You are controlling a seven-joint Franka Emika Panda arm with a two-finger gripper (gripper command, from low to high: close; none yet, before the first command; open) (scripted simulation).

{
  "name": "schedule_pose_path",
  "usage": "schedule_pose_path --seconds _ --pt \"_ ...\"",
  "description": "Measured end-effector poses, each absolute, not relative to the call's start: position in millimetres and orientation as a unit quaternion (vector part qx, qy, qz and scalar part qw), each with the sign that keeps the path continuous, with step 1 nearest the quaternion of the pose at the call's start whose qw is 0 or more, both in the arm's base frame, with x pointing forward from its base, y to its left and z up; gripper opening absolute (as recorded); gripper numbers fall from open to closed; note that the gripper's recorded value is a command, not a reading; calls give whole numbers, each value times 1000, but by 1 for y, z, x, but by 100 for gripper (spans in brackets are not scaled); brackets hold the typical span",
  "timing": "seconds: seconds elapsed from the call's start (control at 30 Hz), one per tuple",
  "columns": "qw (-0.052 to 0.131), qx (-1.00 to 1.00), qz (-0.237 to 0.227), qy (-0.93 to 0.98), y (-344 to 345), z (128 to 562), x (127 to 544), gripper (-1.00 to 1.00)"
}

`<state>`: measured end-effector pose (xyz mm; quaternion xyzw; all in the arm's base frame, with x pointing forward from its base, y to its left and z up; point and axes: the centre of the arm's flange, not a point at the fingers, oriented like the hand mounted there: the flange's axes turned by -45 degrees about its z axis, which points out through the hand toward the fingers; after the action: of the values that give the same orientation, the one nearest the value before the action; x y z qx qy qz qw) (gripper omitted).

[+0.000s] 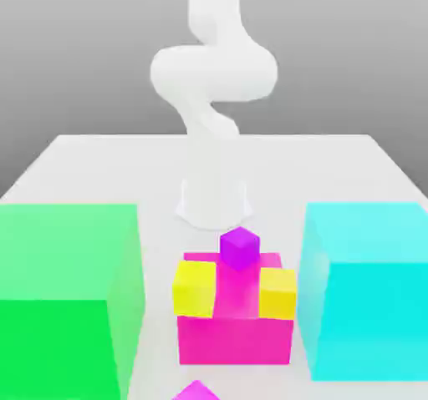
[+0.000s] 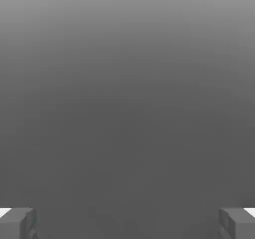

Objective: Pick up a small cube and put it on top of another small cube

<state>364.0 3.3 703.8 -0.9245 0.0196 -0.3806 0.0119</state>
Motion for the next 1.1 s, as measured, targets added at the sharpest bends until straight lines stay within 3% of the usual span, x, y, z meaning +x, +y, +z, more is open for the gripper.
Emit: schedule_pose_path --seconds 0.3,0.57,0.83,1.0,1.1 --pt "-4 -952 -280 126 2 591 468 0" --pt "-9 -958 -186 220 -11 462 531 0" --pt "1 -945 -90 313 -22 324 557 0" --pt "7 -930 -26 367 -23 234 551 0" --pt "2 -925 -4 381 -23 187 541 0"
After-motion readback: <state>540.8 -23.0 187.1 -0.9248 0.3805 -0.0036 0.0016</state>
